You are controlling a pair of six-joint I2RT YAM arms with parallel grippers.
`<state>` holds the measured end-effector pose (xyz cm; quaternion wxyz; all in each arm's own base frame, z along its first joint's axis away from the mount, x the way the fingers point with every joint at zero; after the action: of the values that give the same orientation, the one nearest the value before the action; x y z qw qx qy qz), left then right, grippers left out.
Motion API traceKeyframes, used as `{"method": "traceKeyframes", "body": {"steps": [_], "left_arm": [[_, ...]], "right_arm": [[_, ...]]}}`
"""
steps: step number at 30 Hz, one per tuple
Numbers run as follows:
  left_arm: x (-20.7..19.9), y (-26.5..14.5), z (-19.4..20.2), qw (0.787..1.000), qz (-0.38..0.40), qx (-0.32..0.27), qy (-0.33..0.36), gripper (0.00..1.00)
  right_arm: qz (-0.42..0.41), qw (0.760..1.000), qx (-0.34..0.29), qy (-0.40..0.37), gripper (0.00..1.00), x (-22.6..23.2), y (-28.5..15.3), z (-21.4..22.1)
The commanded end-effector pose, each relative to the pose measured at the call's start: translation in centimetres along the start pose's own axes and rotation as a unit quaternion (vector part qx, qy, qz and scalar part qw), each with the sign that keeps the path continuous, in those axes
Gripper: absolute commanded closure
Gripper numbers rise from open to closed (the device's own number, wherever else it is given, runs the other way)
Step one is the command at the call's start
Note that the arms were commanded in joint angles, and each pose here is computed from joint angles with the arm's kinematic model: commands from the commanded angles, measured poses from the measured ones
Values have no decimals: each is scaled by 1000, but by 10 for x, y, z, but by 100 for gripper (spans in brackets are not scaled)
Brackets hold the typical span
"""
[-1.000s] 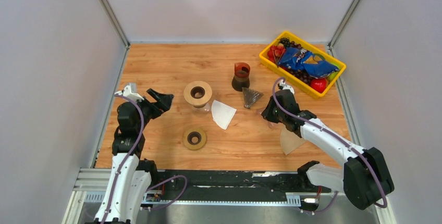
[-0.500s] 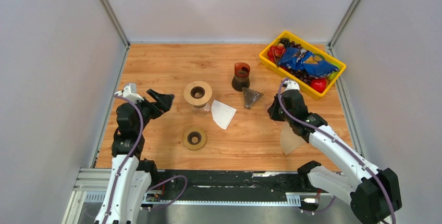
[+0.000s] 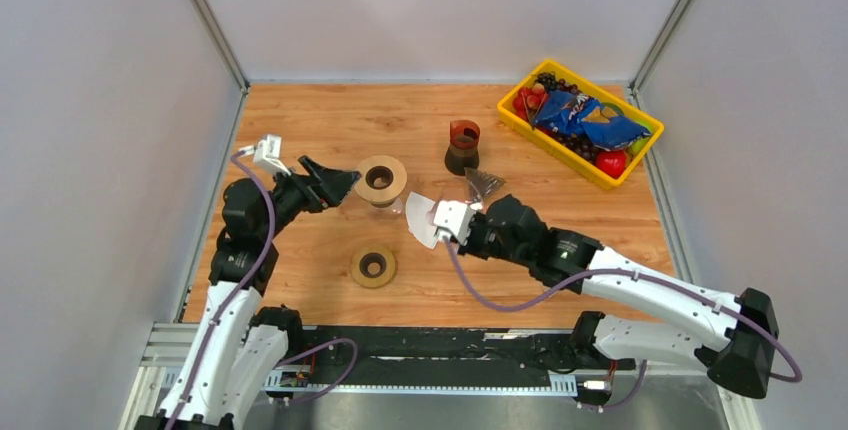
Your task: Place the coffee filter in the dripper
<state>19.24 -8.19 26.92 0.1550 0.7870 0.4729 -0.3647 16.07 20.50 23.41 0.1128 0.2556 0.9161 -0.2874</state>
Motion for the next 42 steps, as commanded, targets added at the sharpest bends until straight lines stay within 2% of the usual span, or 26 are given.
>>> {"method": "traceKeyframes", "body": {"steps": [1,4,8,12,18,23,30,36,40,41,42], "left_arm": [[-39,7,-7,997,55,42,36,0],[-55,17,0,993,72,84,41,0],[-64,35,19,985,71,152,44,0],[-72,52,37,974,44,212,63,0],[-85,68,66,958,36,271,90,0],[-84,71,86,942,15,318,107,0],[-82,68,92,937,-10,323,132,1],[-79,69,98,933,-18,331,138,12],[-83,71,103,927,-4,348,137,31],[-84,71,104,927,-4,348,138,42],[-84,73,104,927,-6,348,140,47]], "right_arm": [[-56,965,-45,-252,100,4,9,-22],[-121,926,-67,-351,100,16,11,-23],[-159,889,-109,-414,100,24,7,-32],[-185,865,-101,-456,100,24,4,-36],[-191,853,-55,-482,100,19,7,-40],[-185,843,-54,-503,100,16,7,-44],[-183,840,-37,-509,100,14,9,-41],[-186,836,-43,-515,100,15,7,-43],[-187,837,-37,-514,100,14,9,-42],[-187,836,-36,-514,100,15,9,-42],[-187,836,-36,-514,100,15,9,-42]]}}
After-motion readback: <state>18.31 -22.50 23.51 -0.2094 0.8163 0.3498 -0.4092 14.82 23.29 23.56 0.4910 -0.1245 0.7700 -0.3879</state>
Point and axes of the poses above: each gripper's point midway between its finger pads, its own y axis out along the fingers, its own x axis along the line the jaws close on, z = x × y, the point moved 8 cm from there along -y, back along the fingers, and after that the axes turned 2 degrees about -y, right-handed, at the moved point
